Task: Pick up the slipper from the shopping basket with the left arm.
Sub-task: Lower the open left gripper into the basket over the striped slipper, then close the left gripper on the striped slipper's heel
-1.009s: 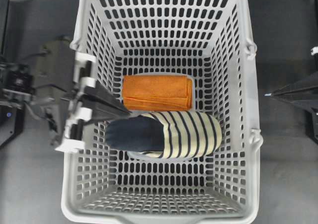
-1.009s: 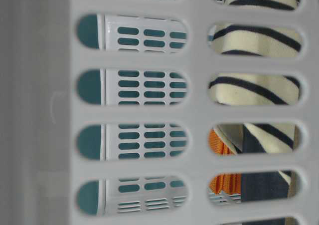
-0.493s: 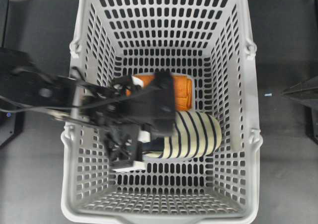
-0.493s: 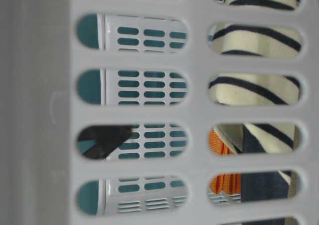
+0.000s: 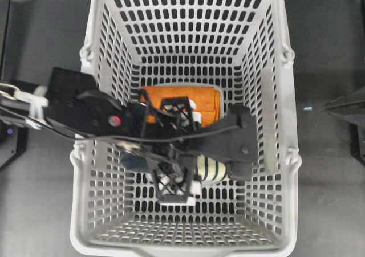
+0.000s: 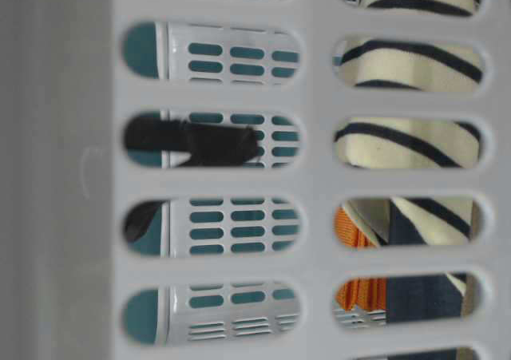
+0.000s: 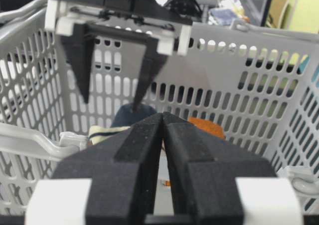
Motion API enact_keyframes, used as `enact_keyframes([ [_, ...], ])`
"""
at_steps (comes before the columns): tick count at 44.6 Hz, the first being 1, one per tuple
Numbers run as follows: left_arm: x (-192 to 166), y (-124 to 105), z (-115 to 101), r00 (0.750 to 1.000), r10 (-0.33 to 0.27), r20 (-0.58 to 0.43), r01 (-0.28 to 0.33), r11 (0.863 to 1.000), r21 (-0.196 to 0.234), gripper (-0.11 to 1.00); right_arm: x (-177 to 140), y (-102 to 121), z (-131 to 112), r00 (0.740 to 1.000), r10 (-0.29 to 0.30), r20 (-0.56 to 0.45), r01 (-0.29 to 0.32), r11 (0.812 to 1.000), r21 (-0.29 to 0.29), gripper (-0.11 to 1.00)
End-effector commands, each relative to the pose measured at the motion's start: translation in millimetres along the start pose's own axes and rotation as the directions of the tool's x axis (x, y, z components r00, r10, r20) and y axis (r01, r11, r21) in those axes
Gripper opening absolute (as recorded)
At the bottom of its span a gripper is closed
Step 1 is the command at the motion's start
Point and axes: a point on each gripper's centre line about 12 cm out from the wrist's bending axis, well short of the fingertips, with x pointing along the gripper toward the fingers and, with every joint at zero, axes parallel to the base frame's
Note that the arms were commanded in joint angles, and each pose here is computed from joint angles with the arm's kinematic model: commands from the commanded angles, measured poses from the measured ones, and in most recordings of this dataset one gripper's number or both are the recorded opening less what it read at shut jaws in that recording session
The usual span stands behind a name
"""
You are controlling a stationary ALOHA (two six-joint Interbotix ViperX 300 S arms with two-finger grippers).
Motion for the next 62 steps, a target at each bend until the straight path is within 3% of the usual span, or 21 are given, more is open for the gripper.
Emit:
enact_keyframes([
  [1, 1, -2, 8, 1.000, -0.001, 0.015, 0.001, 1.000, 0.004, 0.83, 1, 1, 4, 1.000, 0.006, 0.018, -0.006, 1.000, 0.015, 0.00],
  [5, 18, 0, 6, 1.000, 0.005, -0.013, -0.005, 1.000, -0.001, 0.91, 1, 1, 7, 0.999, 0.007, 0.038, -0.008, 1.000, 0.021, 0.00],
  [15, 57, 6, -11, 0.994, 0.021, -0.107, -0.022, 1.000, -0.006, 0.91, 1, 3, 7, 0.999, 0.017, 0.044, -0.019, 0.999, 0.037, 0.00],
  [23, 66, 10, -17, 0.994, 0.024, -0.102, -0.026, 0.999, -0.018, 0.89, 1, 3, 6, 0.999, 0.018, 0.040, -0.021, 0.997, 0.072, 0.00],
  [27, 67, 10, -19, 0.995, 0.024, -0.101, -0.026, 0.999, -0.021, 0.79, 1, 3, 5, 0.999, 0.018, 0.037, -0.021, 0.997, 0.075, 0.00],
  [36, 60, 7, -14, 0.997, 0.018, -0.075, -0.019, 1.000, -0.023, 0.23, 0, 4, 3, 0.999, 0.018, 0.037, -0.021, 0.997, 0.076, 0.00],
  [40, 48, 1, -8, 0.999, 0.009, -0.048, -0.010, 1.000, -0.018, 0.06, 0, 4, 2, 0.999, 0.018, 0.037, -0.021, 0.997, 0.076, 0.00],
  [51, -7, -9, 22, 1.000, -0.007, 0.027, 0.009, 0.998, -0.059, 0.06, 0, 4, 2, 0.999, 0.018, 0.037, -0.021, 0.996, 0.081, 0.00],
  [62, -72, -11, 48, 0.999, -0.006, 0.048, 0.009, 0.998, -0.058, 0.06, -1, 4, 3, 0.999, 0.018, 0.038, -0.021, 0.996, 0.084, 0.00],
])
